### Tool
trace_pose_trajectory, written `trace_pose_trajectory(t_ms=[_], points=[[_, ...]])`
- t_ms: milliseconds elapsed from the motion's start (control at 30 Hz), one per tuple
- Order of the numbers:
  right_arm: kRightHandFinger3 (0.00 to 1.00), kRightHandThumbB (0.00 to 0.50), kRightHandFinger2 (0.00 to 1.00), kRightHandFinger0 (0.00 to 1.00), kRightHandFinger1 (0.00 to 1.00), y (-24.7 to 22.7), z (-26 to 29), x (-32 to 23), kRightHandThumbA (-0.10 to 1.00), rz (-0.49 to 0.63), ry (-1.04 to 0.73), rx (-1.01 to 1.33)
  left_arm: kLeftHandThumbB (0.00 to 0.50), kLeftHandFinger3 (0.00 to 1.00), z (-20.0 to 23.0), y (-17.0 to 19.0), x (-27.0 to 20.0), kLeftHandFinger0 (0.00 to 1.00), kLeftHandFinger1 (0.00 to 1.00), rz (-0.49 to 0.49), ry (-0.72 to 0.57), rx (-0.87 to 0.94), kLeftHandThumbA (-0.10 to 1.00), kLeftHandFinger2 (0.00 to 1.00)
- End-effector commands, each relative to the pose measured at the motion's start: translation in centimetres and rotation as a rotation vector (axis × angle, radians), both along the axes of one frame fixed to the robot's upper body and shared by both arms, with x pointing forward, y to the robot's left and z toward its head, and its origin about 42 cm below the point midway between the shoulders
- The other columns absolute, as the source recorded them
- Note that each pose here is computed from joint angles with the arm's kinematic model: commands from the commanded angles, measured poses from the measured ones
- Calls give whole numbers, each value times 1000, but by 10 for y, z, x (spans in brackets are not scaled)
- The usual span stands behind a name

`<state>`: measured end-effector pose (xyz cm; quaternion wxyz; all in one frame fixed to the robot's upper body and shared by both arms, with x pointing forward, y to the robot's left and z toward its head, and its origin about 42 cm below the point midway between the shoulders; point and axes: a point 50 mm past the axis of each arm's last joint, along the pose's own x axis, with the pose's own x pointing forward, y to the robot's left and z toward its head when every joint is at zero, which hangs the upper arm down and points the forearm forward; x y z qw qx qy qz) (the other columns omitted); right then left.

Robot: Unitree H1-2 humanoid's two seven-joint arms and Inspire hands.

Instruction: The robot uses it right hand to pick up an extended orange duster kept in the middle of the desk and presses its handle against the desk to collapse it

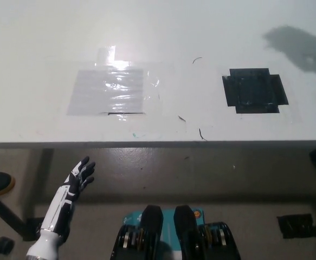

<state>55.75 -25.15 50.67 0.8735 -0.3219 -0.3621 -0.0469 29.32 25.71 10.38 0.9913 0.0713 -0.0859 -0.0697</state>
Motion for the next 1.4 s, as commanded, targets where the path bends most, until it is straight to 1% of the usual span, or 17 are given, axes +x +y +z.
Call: trace_pose_trajectory(t_ms=[0, 33, 67, 100, 167, 233, 400, 433, 500, 567, 633, 733, 900, 1000, 1067, 1267, 1367], points=[[705, 131, 689, 0, 352, 8, 37, -9, -100, 20, -118, 146, 64, 1000, 7, 5, -4, 1000, 1000, -11, -42, 8, 1000, 1000], [706, 131, 689, 0, 350, 8, 37, -9, -100, 20, -118, 147, 64, 1000, 7, 5, -4, 1000, 1000, -11, -42, 8, 1000, 1000], [680, 132, 594, 0, 264, 17, 7, 3, -100, 54, -65, 298, 74, 1000, 4, 5, -9, 1000, 1000, -10, -37, 7, 1000, 1000], [679, 129, 565, 0, 229, 20, -4, 6, -100, 58, -43, 336, 82, 1000, 3, 4, -10, 1000, 1000, -6, -34, 8, 1000, 1000], [679, 129, 562, 0, 224, 21, -4, 7, -100, 58, -43, 342, 81, 1000, 3, 4, -10, 1000, 1000, -5, -34, 8, 1000, 1000], [552, 123, 501, 0, 154, 32, -36, 17, -100, 121, 11, 505, 76, 1000, 3, 4, -10, 1000, 1000, 0, -33, 7, 1000, 1000], [512, 127, 517, 0, 173, 36, -51, 23, -100, 149, 40, 605, 77, 1000, 2, 3, -10, 1000, 1000, 2, -31, -1, 1000, 1000], [494, 125, 481, 5, 165, 46, -76, 28, -100, 116, 96, 716, 75, 1000, 2, 3, -10, 1000, 1000, 0, -34, 0, 1000, 1000], [455, 115, 435, 0, 125, 46, -79, 29, -100, 142, 110, 775, 70, 1000, 2, 2, -10, 1000, 1000, -1, -36, 0, 1000, 1000], [468, 95, 402, 0, 81, 52, -90, 28, -100, 152, 99, 808, 66, 1000, 2, 3, -11, 1000, 1000, -1, -32, 1, 1000, 1000], [500, 106, 391, 0, 60, 55, -99, 28, -100, 124, 99, 811, 64, 1000, 2, 4, -12, 1000, 1000, 1, -29, -2, 1000, 1000], [428, 109, 329, 0, 0, 57, -108, 28, -100, 102, 111, 826, 64, 1000, 2, 3, -13, 1000, 1000, -8, -31, -12, 1000, 1000], [339, 120, 333, 0, 0, 59, -114, 27, -100, 95, 118, 844, 70, 1000, 2, 4, -13, 1000, 1000, -5, -37, -2, 1000, 1000], [222, 129, 264, 0, 0, 60, -114, 26, -100, 82, 107, 874, 76, 1000, 2, 4, -12, 1000, 1000, -7, -39, -9, 1000, 1000], [218, 125, 245, 0, 0, 60, -114, 25, -100, 84, 96, 887, 70, 1000, 4, 4, -12, 1000, 1000, -8, -41, -13, 1000, 1000], [7, 132, 209, 0, 0, 63, -118, 21, -100, 128, 88, 946, 73, 1000, 3, 3, -12, 1000, 1000, -8, -42, -11, 1000, 1000], [51, 112, 233, 0, 0, 66, -125, 18, -100, 114, 78, 910, 75, 1000, 2, 3, -12, 1000, 1000, -10, -45, -16, 1000, 1000]])
